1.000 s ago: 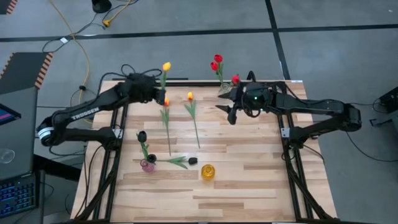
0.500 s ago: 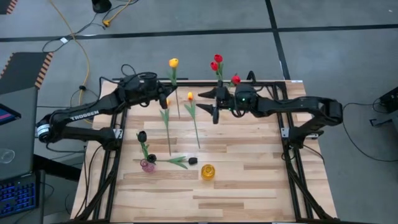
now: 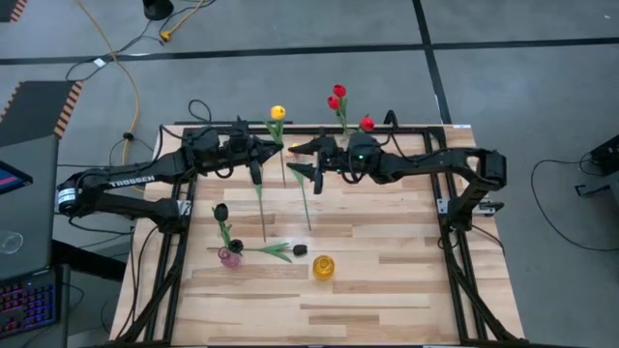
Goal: Sort flowers into vase by color
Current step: Put the left yellow flower into the yellow vase
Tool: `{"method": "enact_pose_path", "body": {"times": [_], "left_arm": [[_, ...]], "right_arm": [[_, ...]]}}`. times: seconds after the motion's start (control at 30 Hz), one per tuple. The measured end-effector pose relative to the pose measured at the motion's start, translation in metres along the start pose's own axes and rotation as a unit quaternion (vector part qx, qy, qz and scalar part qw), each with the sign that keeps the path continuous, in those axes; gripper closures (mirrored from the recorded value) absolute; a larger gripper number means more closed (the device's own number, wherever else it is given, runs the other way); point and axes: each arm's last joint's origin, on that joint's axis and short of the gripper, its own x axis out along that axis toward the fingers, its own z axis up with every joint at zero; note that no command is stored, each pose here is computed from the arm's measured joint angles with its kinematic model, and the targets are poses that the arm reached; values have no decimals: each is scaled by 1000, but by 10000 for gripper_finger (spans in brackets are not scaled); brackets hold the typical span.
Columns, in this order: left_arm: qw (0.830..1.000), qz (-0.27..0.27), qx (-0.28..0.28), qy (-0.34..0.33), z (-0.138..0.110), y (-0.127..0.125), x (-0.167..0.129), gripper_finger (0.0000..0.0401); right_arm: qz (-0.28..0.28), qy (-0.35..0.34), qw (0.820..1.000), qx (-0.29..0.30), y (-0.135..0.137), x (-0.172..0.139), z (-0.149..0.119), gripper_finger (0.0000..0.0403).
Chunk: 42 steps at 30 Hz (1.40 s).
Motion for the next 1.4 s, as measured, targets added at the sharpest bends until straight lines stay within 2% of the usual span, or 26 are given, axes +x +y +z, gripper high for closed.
{"method": "enact_pose_path", "body": {"times": [0.27, 0.47, 0.7, 0.97, 1.17, 1.3, 1.4], "left_arm": [[1000, -15, 11, 2, -1, -7, 0, 401], [999, -27, 24, 2, -2, -13, 0, 401], [999, -38, 30, 4, -3, -18, 0, 401], [999, -42, 32, 5, -4, -20, 0, 401], [999, -43, 32, 6, -4, -20, 0, 378], [998, -43, 33, 7, -4, -20, 0, 354], [997, -55, 60, 11, -5, -21, 0, 332]], "right_arm": [[6, -16, 1000, -2, 3, 11, 9, 158], [7, -12, 1000, -2, 4, 14, 14, 181], [16, -5, 1000, 0, 11, 15, 13, 229], [24, -1, 1000, -7, 18, 16, 11, 310], [23, 0, 1000, -7, 17, 16, 11, 369], [23, -1, 1000, -7, 17, 15, 11, 377], [24, 1, 1000, -7, 18, 14, 13, 374]]}}
